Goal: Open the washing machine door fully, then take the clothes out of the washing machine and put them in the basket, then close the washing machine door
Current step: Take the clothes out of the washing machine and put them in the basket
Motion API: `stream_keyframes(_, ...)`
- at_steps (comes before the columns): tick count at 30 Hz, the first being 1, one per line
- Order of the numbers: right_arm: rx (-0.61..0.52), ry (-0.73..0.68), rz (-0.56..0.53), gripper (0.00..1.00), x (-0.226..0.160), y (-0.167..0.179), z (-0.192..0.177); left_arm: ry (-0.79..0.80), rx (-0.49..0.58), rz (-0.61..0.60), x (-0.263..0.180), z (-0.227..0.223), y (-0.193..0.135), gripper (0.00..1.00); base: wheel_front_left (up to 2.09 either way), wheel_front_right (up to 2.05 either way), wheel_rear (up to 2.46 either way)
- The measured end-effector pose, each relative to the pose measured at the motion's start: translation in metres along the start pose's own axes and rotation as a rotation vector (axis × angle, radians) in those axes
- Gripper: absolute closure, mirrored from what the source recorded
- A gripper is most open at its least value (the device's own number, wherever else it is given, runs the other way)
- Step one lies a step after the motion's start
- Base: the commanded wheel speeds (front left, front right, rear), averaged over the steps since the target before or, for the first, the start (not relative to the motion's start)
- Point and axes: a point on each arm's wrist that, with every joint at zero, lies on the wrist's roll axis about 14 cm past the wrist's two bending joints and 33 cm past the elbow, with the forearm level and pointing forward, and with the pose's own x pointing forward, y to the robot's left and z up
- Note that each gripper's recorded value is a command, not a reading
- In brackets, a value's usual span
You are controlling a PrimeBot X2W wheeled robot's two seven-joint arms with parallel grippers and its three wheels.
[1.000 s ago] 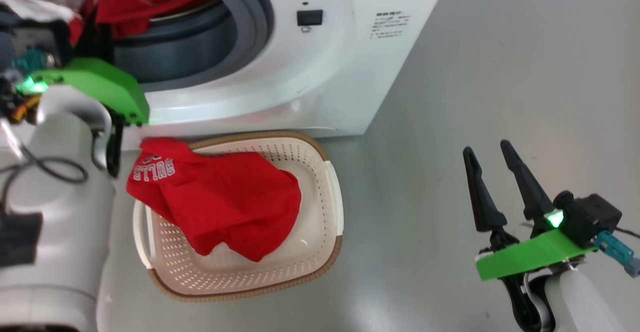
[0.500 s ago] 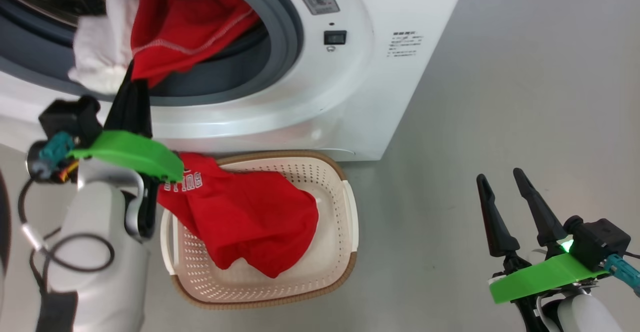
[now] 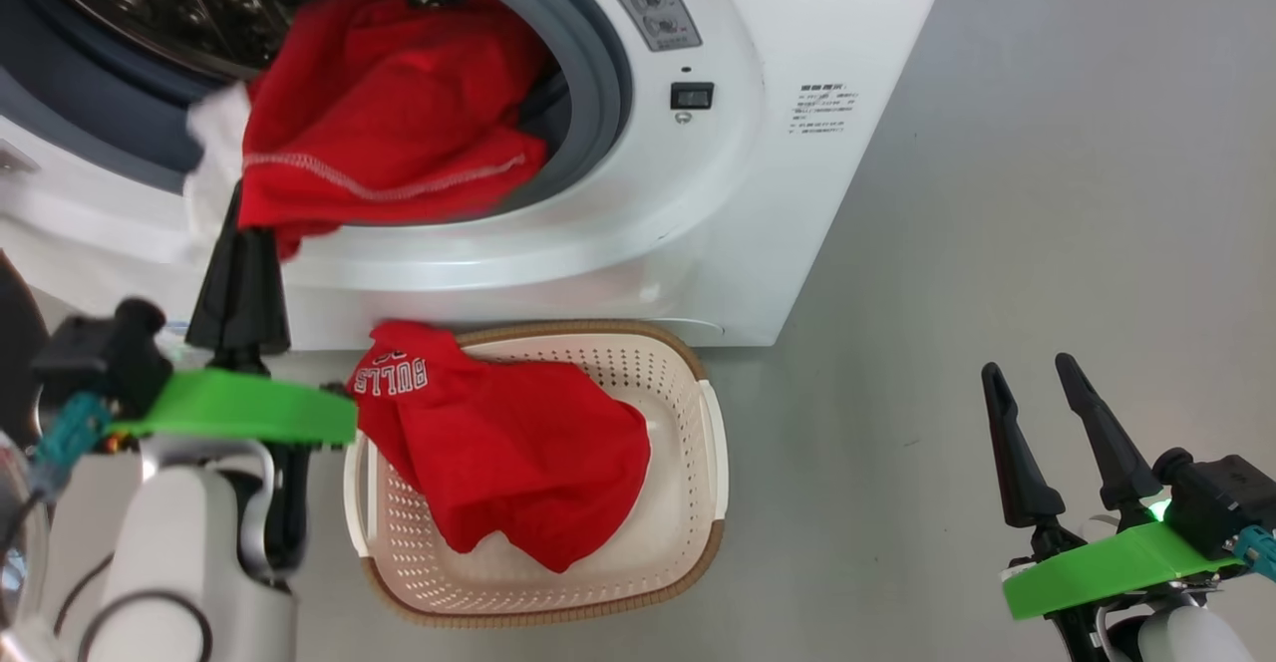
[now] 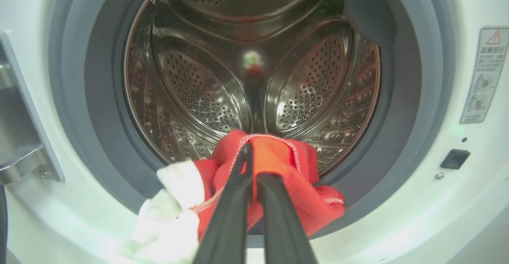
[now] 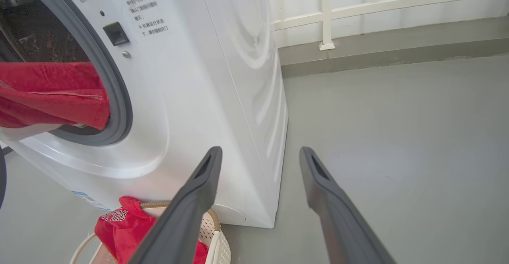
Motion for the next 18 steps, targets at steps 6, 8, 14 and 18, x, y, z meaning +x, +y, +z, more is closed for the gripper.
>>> stream_keyframes(6, -0.003, -0.013, -0.004, 0.0, -0.002, -0.001, 0.005, -0.048, -0.019, -0.011, -0.016, 0.014, -0.004, 1.0, 0.0, 0.0, 0.0)
stream_keyframes(8, -0.005, -0.013, -0.008, 0.0, -0.003, -0.002, 0.005, -0.075, -0.025, -0.007, -0.019, 0.022, -0.005, 1.0, 0.0, 0.0, 0.0)
stream_keyframes(14, -0.007, -0.024, -0.019, 0.0, -0.005, -0.006, 0.009, -0.167, -0.032, -0.012, -0.028, 0.052, -0.013, 1.0, 0.0, 0.0, 0.0)
stream_keyframes(18, -0.007, -0.028, -0.019, 0.0, -0.005, -0.006, 0.01, -0.241, -0.028, -0.015, -0.033, 0.075, -0.017, 1.0, 0.0, 0.0, 0.0)
